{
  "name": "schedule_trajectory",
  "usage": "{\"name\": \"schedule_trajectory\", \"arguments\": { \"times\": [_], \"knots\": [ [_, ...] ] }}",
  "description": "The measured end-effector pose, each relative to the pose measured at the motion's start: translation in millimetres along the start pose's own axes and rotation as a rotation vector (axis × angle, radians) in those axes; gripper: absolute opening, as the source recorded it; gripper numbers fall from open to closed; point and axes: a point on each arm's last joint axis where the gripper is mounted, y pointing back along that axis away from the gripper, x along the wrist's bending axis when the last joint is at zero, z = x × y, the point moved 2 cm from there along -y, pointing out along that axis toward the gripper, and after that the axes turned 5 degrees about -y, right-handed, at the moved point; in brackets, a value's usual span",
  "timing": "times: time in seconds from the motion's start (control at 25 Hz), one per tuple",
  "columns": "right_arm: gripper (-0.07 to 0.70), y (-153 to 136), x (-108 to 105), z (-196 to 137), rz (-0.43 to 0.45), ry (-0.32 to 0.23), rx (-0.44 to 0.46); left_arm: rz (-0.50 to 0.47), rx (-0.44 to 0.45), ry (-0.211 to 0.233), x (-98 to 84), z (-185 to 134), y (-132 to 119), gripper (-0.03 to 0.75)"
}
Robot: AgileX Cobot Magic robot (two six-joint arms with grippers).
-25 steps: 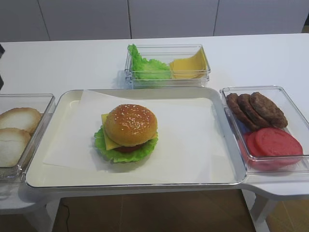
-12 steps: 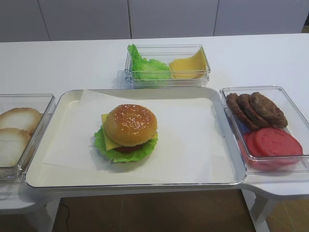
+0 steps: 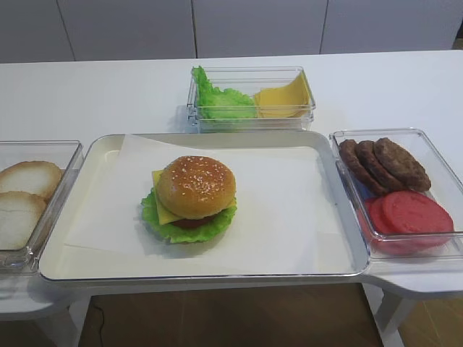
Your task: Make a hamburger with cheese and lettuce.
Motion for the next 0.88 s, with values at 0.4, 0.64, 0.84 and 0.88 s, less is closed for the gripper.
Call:
{"name": "schedule_trajectory", "arguments": {
  "times": [0.4, 0.64, 0.84, 0.88],
  "knots": [
    [0.540, 0.0, 0.0, 0.0, 0.000, 0.002, 0.000, -0.002, -0.226, 0.009, 3.2, -74.6, 23.0, 0.415],
    [0.540, 0.0, 0.0, 0.0, 0.000, 0.007, 0.000, -0.004, -0.315, 0.012, 3.9, -100.2, 24.1, 0.415],
    [0.540, 0.0, 0.0, 0.0, 0.000, 0.007, 0.000, -0.001, -0.335, -0.012, 4.0, -113.0, 17.7, 0.415],
    [0.540, 0.0, 0.0, 0.0, 0.000, 0.007, 0.000, 0.001, -0.337, -0.023, 4.0, -114.6, 16.5, 0.415]
  ]
}}
